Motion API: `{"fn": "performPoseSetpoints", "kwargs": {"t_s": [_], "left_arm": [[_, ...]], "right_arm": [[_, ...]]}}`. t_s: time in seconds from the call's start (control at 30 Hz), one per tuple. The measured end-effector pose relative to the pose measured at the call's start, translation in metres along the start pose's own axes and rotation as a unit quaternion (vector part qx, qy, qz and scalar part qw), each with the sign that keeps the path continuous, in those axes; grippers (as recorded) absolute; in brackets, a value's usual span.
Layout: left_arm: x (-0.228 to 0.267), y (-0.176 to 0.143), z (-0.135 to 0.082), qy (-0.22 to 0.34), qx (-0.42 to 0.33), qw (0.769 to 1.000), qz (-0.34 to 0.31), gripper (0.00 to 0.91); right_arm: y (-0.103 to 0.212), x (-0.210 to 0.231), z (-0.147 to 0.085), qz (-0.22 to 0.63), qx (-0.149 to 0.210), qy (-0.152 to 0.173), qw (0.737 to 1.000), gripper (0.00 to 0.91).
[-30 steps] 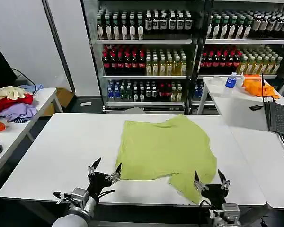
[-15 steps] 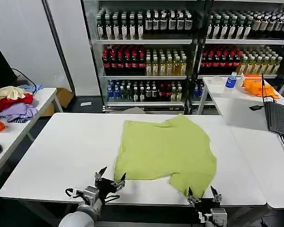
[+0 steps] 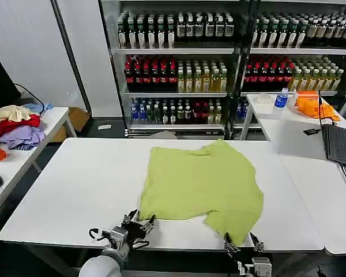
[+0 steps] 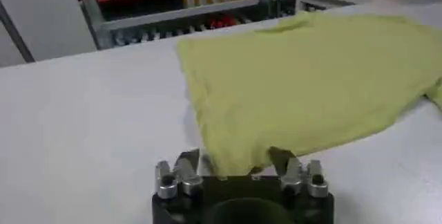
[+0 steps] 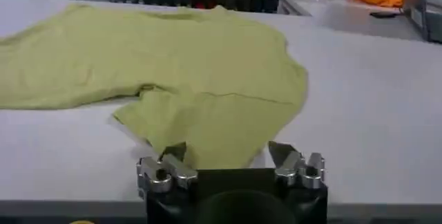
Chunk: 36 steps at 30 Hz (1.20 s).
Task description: Fold and organize the clothes.
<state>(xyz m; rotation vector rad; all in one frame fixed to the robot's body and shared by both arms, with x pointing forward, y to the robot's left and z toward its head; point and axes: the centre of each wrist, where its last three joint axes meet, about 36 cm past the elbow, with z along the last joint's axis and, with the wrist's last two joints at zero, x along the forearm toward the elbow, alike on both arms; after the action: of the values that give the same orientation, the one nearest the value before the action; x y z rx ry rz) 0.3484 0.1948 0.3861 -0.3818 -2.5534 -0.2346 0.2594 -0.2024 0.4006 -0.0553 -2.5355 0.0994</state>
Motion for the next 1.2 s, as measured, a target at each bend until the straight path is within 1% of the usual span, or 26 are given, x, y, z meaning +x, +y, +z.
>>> {"fn": "performPoseSetpoints", "kwargs": {"t_s": [0.23,0.5,0.77,0.93,1.2], "left_arm": [[0.000,-0.002,0.001,0.003,0.008,1.000,0.011,0.020],[0.008,0.003,0.000,0.005,0.017,1.000,0.015,0.020],[0.027,0.005,-0.005,-0.002,0.022,1.000,0.018,0.020],[0.044,0.006,-0.013,-0.016,0.024,0.999,0.020,0.020],[0.058,0.007,-0.021,-0.030,0.019,0.999,0.030,0.020]], "right_arm": [[-0.004,0.005,0.001,-0.002,-0.001,-0.001,1.000,0.000],[-0.010,0.017,-0.005,-0.005,-0.001,-0.015,1.000,0.000],[-0.020,0.042,-0.019,-0.005,0.003,-0.046,0.999,0.000],[-0.026,0.057,-0.033,-0.004,0.009,-0.075,0.997,0.000],[-0.041,0.058,-0.051,0.002,0.028,-0.121,0.992,0.000]]}}
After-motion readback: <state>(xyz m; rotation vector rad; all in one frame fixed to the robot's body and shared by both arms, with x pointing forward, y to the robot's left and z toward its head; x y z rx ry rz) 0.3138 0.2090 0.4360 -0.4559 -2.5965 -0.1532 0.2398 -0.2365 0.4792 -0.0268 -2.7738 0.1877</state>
